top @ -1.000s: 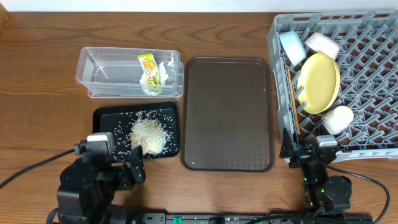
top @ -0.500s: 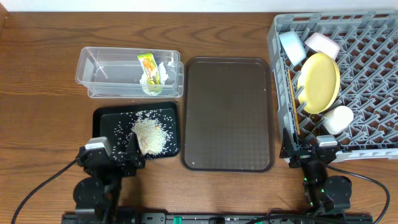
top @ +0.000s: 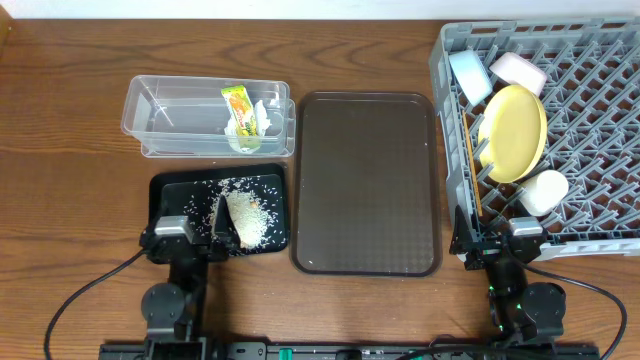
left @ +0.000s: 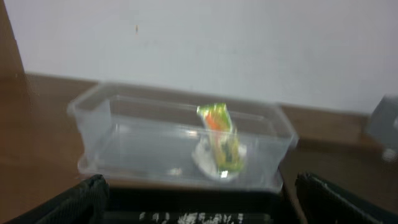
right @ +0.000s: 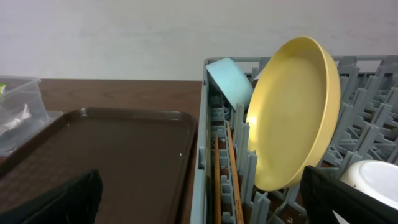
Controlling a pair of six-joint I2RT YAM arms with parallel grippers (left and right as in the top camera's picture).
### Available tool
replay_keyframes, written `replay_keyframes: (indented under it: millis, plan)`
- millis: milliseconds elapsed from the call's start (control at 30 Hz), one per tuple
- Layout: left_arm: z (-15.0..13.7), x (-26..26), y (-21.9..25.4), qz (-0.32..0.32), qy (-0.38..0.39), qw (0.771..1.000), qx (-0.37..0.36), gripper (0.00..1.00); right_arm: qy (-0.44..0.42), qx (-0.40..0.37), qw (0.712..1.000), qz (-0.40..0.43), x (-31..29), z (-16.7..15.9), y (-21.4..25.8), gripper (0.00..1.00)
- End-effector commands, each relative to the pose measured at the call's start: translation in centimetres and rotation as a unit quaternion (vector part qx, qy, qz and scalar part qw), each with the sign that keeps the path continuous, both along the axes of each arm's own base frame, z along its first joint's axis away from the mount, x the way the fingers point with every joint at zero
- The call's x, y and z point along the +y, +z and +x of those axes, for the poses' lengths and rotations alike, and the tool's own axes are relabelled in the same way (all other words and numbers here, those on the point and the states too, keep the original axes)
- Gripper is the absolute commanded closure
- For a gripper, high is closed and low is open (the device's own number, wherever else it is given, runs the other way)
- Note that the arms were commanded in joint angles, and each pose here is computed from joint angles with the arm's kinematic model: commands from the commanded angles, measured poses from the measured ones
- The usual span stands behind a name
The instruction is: Sort waste into correct bins and load items into the dishwasher rack
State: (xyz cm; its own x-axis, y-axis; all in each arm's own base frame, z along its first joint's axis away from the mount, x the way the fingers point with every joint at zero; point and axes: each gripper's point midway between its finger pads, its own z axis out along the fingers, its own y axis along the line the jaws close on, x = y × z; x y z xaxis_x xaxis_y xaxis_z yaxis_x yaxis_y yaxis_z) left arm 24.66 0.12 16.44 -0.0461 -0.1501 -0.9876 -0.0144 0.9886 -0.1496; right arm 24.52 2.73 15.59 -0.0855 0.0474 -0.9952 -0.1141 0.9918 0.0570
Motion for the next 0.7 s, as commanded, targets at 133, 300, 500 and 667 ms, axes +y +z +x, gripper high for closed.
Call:
replay_keyframes:
  millis: [133, 300, 500, 667]
  plan:
    - [-0.3, -0.1, -2.7, 0.011, -0.003, 0.999, 0.052, 0.02, -0.007, 0.000, 1.000, -0.002, -0.4, 0.0, 0.0, 0.01]
    - [-0.2, -0.1, -2.8, 0.011, -0.003, 0.998, 0.053, 0.02, -0.007, 0.000, 1.000, -0.002, -0.4, 0.0, 0.0, 0.01]
    - [-0.2, -0.1, -2.8, 0.011, -0.003, 0.998, 0.055, 0.02, -0.007, 0.000, 1.000, -0.002, -0.4, 0.0, 0.0, 0.01]
    - [-0.2, -0.1, -2.9, 0.011, -0.003, 0.998, 0.056, 0.02, -0.007, 0.000, 1.000, -0.002, -0.4, 0.0, 0.0, 0.01]
